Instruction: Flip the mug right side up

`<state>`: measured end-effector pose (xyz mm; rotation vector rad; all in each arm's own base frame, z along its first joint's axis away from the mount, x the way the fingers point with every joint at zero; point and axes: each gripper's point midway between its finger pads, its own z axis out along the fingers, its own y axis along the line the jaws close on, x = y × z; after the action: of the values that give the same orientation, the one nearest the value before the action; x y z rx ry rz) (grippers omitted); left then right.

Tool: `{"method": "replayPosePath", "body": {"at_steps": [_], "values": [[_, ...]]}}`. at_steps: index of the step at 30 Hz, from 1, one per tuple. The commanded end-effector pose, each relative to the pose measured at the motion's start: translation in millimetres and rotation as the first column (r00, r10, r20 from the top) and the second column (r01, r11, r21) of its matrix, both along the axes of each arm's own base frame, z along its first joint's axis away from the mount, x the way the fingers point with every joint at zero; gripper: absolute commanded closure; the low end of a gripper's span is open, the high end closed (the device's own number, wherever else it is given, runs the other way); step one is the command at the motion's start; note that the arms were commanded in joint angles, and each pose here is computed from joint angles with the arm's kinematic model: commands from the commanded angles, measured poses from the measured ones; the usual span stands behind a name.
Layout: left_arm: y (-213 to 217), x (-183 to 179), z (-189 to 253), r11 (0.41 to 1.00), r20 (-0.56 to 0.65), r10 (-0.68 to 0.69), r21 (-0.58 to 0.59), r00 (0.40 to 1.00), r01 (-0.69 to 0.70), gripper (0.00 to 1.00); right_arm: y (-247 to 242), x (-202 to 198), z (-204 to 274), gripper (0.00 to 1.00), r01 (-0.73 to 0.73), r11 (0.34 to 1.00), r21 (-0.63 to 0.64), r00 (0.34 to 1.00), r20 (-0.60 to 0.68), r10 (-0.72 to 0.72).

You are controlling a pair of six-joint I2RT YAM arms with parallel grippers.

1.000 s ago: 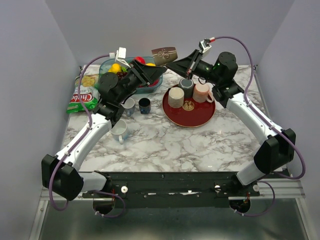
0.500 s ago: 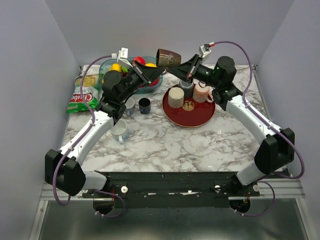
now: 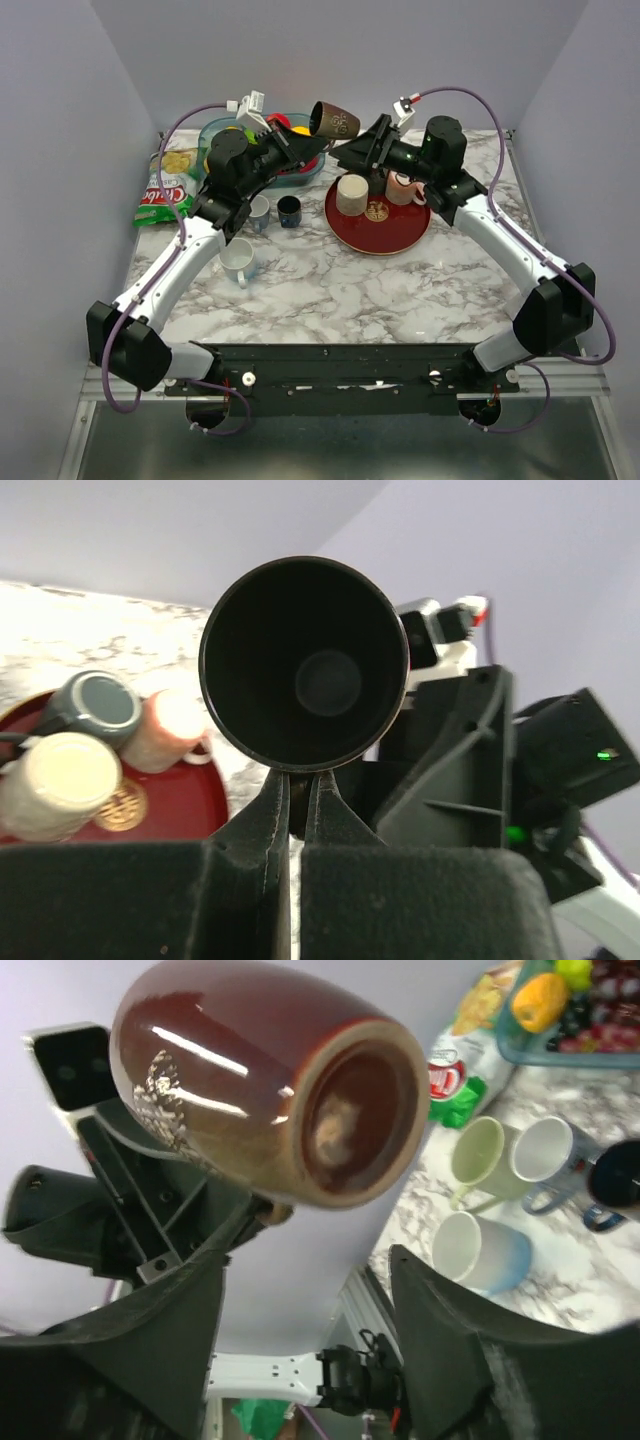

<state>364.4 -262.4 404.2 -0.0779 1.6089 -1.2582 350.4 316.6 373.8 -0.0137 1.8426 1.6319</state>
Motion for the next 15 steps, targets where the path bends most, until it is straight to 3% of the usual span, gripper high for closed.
{"method": "replayPosePath", "body": {"at_steps": [1,6,11,15], "values": [[24.8,0.1,-18.4,0.969,0.007,0.109,0.222,0.994,-0.108,1.0,-26.0,2.8,-21.0,0.19,0.135,0.969,-0.209,0.99,0.07,-0.123],[56.9,-7.8,-53.0,0.875,0.021,0.188,0.451,0.982,-0.177,1.0,-73.9,22.5,-53.6,0.0,0.352,0.831,-0.431,0.935,0.113,-0.337],[80.7,-32.0,-103.5,0.801,-0.064,0.238,0.578,0.969,-0.159,1.0,-105.6,36.5,-77.4,0.0,0.445,0.696,-0.563,0.885,0.156,-0.439],[108.8,-56.0,-173.1,0.712,-0.163,0.335,0.689,0.928,-0.135,1.0,-112.6,35.9,-97.8,0.03,0.41,0.657,-0.633,0.886,0.105,-0.452]]}}
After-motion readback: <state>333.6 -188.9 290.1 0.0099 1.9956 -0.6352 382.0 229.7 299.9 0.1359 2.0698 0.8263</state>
